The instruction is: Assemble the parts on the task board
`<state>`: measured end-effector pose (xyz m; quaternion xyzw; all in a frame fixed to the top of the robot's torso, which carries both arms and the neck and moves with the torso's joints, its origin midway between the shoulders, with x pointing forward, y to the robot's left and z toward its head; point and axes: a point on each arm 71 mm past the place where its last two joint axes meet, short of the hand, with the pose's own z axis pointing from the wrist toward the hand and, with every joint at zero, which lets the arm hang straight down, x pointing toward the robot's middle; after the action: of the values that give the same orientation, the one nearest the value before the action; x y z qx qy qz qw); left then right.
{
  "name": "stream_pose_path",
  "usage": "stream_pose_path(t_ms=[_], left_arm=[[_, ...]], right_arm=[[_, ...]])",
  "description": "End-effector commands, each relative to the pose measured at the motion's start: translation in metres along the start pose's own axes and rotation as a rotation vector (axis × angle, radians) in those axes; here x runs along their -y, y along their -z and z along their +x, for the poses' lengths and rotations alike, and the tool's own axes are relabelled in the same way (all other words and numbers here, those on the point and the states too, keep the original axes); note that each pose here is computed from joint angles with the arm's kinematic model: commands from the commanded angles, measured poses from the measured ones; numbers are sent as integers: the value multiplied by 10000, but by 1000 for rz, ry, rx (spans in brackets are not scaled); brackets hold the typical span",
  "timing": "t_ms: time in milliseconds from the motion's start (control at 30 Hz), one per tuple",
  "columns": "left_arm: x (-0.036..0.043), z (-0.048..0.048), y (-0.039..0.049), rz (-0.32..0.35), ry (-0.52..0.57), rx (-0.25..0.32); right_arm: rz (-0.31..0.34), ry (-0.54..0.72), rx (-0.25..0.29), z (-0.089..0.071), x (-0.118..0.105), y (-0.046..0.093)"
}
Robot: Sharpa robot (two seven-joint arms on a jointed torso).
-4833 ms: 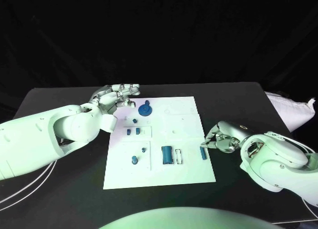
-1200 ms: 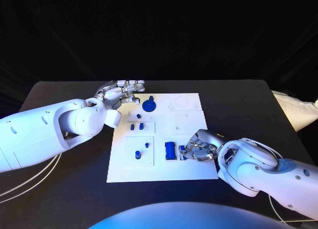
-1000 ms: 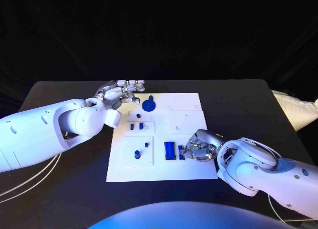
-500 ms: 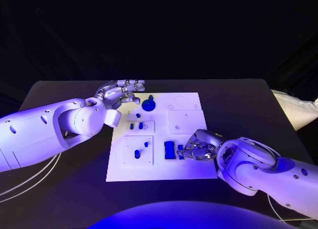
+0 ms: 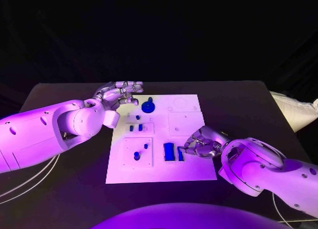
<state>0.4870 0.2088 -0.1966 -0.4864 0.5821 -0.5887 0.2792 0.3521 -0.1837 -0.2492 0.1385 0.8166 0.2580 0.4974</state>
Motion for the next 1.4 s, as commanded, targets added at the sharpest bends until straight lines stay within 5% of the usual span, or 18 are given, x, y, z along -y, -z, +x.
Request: stream_pose_path(t_ms=[33,333,767,967,1000,1100,1400], left_arm=[[-6,-10,-18,15,8,1],[-114,-177,-69,68,10,128],[-295,-323,-207,116,8,256],[-356,-320,-255,117,7,283],[-373,-305,-252,81,4,246],[-375,-291,-243,83,-2,250],[-389,-117,-121,118,-82,306]], right_arm=[[-49,-273,60,-162,23,-60],[-196,-728,149,-692,325,-609],[-276,-1011,179,-751,501,-1180],[-298,-1045,177,-706,482,-1300],[-220,-976,199,-698,524,-1293],[-222,-977,207,-703,504,-1284],[-240,-986,297,-749,274,-1160]])
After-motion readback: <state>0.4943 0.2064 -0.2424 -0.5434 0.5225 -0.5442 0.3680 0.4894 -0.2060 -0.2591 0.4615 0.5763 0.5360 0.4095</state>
